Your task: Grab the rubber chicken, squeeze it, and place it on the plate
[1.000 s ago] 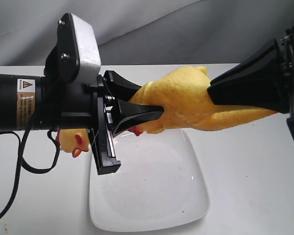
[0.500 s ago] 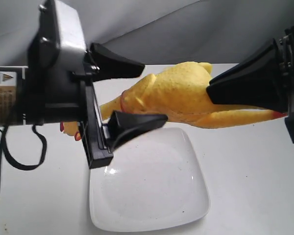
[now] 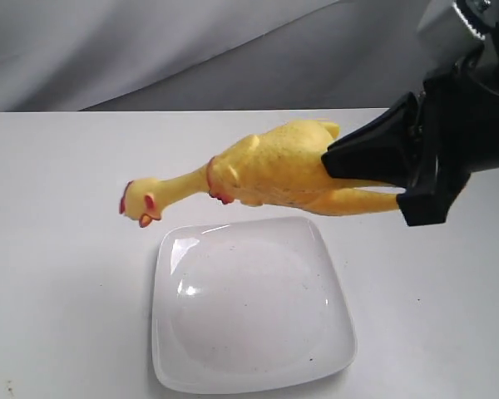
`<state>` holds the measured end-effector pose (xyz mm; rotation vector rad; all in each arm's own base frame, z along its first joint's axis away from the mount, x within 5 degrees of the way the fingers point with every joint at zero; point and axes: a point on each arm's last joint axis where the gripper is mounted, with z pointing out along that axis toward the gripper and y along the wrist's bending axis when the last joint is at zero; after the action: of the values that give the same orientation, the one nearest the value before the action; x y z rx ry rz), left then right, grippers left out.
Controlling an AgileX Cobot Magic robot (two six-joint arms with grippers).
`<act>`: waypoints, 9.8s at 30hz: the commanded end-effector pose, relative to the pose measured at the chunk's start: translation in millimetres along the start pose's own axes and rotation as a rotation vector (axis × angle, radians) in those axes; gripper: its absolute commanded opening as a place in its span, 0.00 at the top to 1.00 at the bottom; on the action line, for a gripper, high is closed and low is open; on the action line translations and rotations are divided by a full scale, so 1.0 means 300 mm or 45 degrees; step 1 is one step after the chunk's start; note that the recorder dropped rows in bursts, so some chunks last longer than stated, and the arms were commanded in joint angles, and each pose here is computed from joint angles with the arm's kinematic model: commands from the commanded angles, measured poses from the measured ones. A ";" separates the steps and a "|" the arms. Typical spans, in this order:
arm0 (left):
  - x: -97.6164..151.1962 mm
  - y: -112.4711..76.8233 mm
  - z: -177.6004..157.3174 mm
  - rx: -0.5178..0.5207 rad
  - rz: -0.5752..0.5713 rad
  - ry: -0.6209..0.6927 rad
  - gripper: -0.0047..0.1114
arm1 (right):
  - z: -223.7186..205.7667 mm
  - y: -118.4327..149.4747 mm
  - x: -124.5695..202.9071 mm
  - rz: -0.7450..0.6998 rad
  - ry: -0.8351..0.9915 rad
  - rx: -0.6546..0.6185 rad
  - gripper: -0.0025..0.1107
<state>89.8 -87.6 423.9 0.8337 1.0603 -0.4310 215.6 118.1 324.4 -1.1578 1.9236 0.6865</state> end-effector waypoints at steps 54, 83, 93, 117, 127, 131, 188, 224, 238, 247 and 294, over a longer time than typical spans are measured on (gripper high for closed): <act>0.018 -0.032 -0.099 -0.081 -0.022 0.080 0.96 | -0.101 0.281 0.208 0.105 -0.451 0.422 0.68; 0.018 -0.032 -0.099 -0.081 -0.022 0.080 0.96 | -0.375 0.335 0.190 0.039 -1.014 0.664 0.98; 0.018 -0.032 -0.099 -0.081 -0.022 0.080 0.96 | -0.478 0.318 0.228 0.247 -1.269 0.895 0.98; 0.018 -0.032 -0.099 -0.081 -0.022 0.080 0.96 | -0.310 0.310 0.601 0.355 -0.643 1.382 0.98; 0.018 -0.032 -0.099 -0.081 -0.022 0.080 0.96 | -0.307 0.310 0.606 0.402 -0.640 1.371 0.98; 0.018 -0.032 -0.099 -0.079 -0.022 0.080 0.96 | -0.307 0.310 0.606 0.431 -0.658 1.364 0.98; 0.018 -0.032 -0.099 -0.079 -0.022 0.080 0.96 | -0.224 0.281 0.737 0.534 -0.429 1.367 0.98; -0.188 -0.239 -0.411 -0.946 0.536 -0.160 0.96 | -0.224 0.281 0.737 0.534 -0.429 1.367 0.98; -0.132 -0.216 -0.404 -0.964 0.388 -0.147 0.96 | -0.224 0.281 0.737 0.534 -0.429 1.367 0.98; -0.128 -0.210 -0.408 -0.991 0.363 -0.156 0.96 | -0.224 0.281 0.737 0.534 -0.429 1.367 0.98; 0.089 -0.115 -0.459 -1.357 -0.103 0.050 0.96 | -0.224 0.281 0.737 0.534 -0.429 1.367 0.98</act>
<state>-12.3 -2.6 369.8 -0.1316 1.1080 0.1339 53.7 -1.3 184.3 0.0156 1.8159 -0.0250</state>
